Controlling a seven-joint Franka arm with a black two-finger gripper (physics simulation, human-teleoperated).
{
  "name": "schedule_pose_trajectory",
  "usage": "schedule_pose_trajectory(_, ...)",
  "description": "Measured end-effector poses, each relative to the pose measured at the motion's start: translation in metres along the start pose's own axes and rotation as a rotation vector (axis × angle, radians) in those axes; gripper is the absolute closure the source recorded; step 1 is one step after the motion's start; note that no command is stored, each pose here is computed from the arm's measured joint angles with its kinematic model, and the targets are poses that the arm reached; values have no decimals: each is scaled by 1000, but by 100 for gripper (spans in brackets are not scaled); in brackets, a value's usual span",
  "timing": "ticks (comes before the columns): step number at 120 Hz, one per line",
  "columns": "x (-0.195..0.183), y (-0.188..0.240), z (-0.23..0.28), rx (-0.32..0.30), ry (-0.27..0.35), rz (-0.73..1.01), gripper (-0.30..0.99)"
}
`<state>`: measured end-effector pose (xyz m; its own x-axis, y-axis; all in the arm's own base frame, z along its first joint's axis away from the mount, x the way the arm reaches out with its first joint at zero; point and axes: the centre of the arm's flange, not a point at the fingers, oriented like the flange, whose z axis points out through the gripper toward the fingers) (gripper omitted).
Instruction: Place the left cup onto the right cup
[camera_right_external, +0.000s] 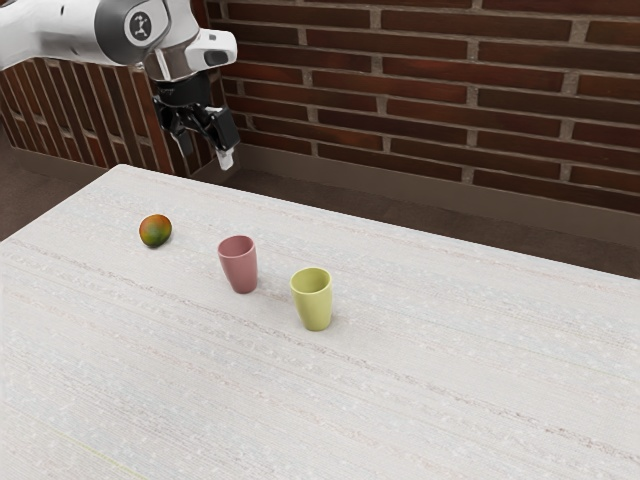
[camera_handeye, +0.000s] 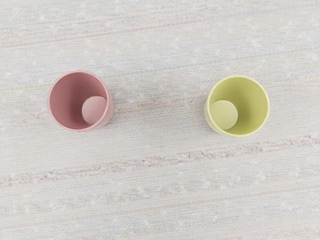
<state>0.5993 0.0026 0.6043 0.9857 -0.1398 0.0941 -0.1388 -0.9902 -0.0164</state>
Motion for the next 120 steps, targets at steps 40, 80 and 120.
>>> schedule_pose_trajectory(40,11,-1,17,3,-20,-3,0)
schedule_pose_trajectory(80,63,-55,156,26,-150,-77,0)
schedule_pose_trajectory(120,94,-62,262,12,-125,-91,0)
